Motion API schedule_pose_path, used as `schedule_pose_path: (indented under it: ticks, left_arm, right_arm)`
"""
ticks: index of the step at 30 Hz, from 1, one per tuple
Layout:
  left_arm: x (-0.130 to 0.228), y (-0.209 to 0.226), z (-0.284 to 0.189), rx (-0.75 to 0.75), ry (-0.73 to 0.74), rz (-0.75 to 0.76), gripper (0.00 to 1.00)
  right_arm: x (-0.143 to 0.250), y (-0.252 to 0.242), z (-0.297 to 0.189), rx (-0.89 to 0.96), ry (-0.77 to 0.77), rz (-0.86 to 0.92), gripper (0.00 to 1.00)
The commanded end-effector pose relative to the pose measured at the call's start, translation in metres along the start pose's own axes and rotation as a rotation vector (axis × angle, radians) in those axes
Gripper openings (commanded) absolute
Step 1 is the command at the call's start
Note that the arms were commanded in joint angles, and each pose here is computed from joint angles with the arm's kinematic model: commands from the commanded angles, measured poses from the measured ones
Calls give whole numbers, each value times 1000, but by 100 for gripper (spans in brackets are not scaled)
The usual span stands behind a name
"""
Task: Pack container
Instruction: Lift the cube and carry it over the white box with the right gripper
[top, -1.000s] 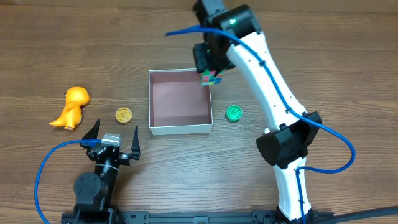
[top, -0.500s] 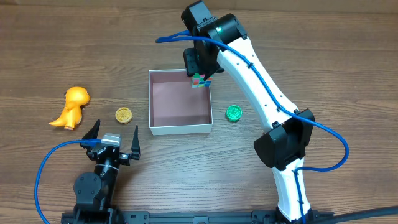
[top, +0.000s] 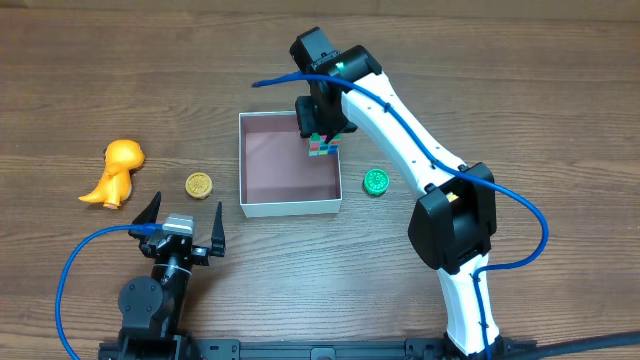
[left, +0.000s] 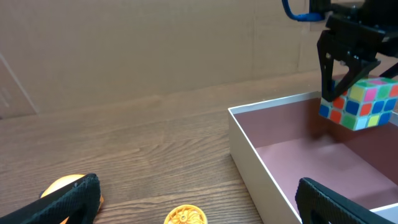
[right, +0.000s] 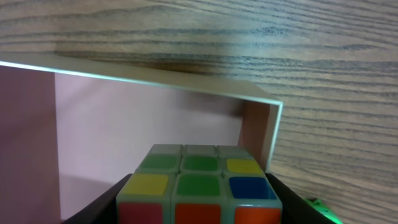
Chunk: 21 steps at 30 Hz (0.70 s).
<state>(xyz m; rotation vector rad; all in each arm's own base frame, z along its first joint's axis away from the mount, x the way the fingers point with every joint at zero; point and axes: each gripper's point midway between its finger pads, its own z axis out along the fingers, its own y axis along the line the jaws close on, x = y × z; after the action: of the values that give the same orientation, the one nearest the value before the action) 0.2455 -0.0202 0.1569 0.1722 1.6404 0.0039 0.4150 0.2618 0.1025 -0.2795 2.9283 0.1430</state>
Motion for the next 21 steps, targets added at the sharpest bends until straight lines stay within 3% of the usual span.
schedule_pose_path:
  ticks: [1,21]
  left_arm:
    - [1,4,0,-20,-2,15,100]
    - [1,4,0,-20,-2,15,100]
  right_arm:
    - [-2,3,-2,-10,-17,4,40]
    - [-16,9,-3,-28,-74,3,41]
